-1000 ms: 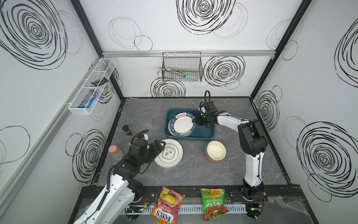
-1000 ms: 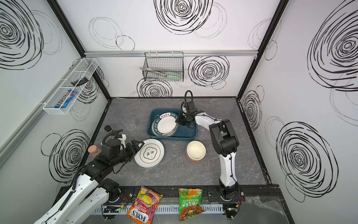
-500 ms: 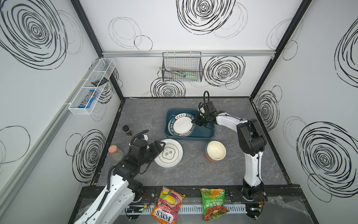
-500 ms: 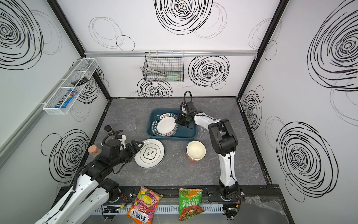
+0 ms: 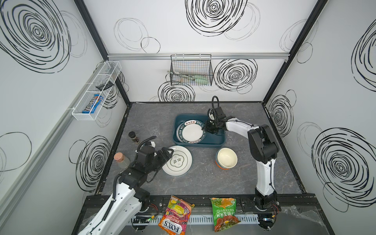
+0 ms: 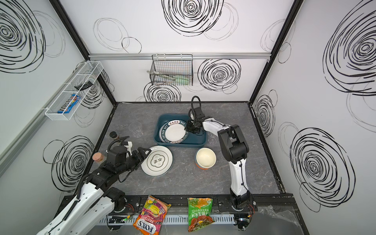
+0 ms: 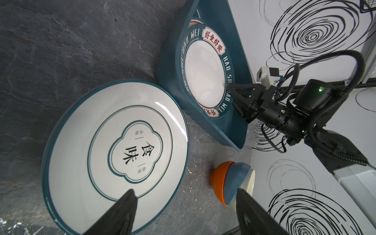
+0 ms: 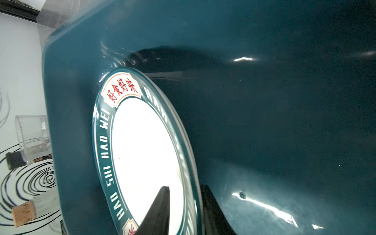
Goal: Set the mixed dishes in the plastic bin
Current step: 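Carry the teal-rimmed plate over the teal bin and lower it inside, then lay the teal-rimmed plate flat in the bin with the right gripper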
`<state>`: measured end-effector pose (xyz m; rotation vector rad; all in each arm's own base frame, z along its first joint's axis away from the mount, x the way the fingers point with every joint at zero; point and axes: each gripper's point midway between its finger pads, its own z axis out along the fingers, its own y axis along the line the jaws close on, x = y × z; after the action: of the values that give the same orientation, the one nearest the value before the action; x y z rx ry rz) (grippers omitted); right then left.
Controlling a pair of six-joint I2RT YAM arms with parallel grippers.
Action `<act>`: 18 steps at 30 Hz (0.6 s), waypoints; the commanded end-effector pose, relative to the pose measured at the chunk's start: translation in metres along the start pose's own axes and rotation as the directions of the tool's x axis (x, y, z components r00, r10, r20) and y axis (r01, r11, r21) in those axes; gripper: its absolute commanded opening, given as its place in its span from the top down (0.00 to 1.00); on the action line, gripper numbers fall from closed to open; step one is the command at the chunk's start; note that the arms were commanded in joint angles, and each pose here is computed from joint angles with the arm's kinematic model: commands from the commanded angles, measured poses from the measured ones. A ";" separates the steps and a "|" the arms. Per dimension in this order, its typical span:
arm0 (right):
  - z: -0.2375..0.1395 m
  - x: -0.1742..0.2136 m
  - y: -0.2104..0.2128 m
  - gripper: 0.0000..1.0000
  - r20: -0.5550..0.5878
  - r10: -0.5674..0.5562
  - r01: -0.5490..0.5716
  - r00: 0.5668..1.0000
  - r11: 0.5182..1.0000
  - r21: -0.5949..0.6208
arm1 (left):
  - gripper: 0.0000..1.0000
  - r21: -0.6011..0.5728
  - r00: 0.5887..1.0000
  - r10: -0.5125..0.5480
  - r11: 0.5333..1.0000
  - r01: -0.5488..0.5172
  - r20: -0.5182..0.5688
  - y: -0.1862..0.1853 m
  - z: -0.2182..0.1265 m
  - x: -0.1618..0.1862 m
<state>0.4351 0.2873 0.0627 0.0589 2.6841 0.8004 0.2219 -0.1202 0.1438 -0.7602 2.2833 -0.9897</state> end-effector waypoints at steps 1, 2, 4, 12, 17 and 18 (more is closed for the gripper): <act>-0.004 -0.004 -0.004 0.70 0.013 -0.064 0.063 0.998 0.994 0.092 | 0.20 0.008 1.000 0.005 1.000 -0.005 0.016 -0.001 0.002 -0.005; -0.004 -0.004 -0.005 0.70 0.010 -0.069 0.067 0.998 0.992 0.103 | 0.20 0.006 1.000 0.004 1.000 -0.004 0.017 0.000 0.002 -0.006; -0.002 -0.003 -0.004 0.70 0.007 -0.078 0.077 0.997 0.991 0.106 | 0.20 0.002 1.000 0.002 1.000 -0.002 0.020 0.001 0.002 -0.007; 0.002 0.000 0.000 0.59 -0.009 -0.106 0.107 0.994 0.985 0.133 | 0.20 -0.013 1.000 -0.004 1.000 0.005 0.027 0.006 0.002 -0.008; -0.006 -0.005 0.001 0.54 0.008 -0.135 0.132 0.991 0.976 0.175 | 0.20 -0.029 0.999 -0.010 1.000 0.011 0.036 0.011 0.000 -0.011; -0.008 -0.005 0.001 0.54 0.010 -0.140 0.136 0.990 0.973 0.184 | 0.20 -0.033 0.999 -0.010 0.999 0.012 0.036 0.011 -0.001 -0.011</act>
<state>0.4364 0.2877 0.0616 -0.0523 2.7018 0.5797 0.2257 -0.1099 0.1389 -0.8052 2.2758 -0.9571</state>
